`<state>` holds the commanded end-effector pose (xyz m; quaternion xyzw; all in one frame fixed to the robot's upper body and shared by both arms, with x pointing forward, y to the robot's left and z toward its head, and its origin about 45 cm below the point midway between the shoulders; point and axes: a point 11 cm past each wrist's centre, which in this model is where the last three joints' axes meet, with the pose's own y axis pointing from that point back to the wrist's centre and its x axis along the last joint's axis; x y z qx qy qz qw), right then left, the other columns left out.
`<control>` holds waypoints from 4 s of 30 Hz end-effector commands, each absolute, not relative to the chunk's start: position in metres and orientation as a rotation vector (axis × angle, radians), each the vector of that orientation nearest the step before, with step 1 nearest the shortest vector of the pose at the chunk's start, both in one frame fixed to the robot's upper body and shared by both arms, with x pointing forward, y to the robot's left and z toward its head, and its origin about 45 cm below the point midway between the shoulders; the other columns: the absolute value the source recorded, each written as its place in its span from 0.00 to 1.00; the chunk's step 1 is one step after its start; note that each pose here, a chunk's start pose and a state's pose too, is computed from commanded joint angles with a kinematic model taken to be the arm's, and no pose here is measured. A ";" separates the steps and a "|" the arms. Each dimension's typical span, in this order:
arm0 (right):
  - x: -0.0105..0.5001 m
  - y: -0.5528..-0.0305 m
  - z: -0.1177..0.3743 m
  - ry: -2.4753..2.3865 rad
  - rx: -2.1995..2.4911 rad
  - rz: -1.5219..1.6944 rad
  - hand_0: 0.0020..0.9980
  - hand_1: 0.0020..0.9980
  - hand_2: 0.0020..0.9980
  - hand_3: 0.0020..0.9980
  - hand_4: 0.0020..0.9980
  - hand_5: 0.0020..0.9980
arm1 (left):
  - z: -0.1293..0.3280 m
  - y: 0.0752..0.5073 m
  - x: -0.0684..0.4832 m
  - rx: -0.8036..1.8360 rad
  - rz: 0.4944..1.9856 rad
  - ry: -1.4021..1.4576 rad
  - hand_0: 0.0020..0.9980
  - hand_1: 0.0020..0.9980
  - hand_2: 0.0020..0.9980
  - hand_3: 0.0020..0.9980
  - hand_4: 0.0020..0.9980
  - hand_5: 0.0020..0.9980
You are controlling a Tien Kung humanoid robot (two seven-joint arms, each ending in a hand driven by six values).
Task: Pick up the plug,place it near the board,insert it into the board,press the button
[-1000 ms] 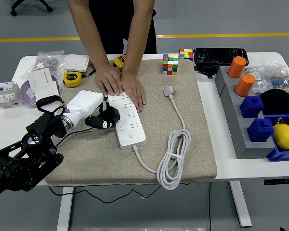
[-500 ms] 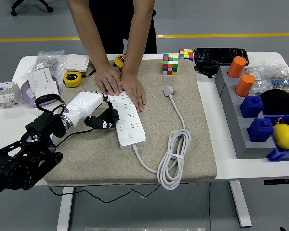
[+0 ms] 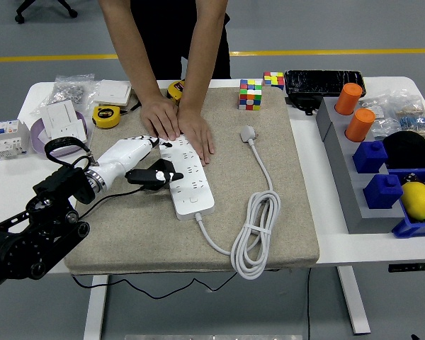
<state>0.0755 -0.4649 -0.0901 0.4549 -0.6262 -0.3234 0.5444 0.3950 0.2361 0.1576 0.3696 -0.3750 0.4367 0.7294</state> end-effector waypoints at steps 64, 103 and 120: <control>0.068 -0.459 -0.094 -1.502 1.072 -0.798 1.00 0.93 0.85 0.85 1.00 1.00 | 0.112 0.201 0.302 0.506 1.264 -0.320 0.98 1.00 0.96 0.92 1.00 1.00; 0.072 -0.464 -0.091 -1.532 1.065 -0.794 1.00 0.92 0.84 0.85 1.00 1.00 | 0.155 0.176 0.322 0.679 1.082 -0.750 1.00 1.00 0.95 0.92 1.00 1.00; 0.072 -0.463 -0.091 -1.537 1.065 -0.795 1.00 0.92 0.84 0.84 1.00 1.00 | 0.137 0.206 0.315 0.827 1.152 -0.747 1.00 1.00 0.98 0.93 1.00 1.00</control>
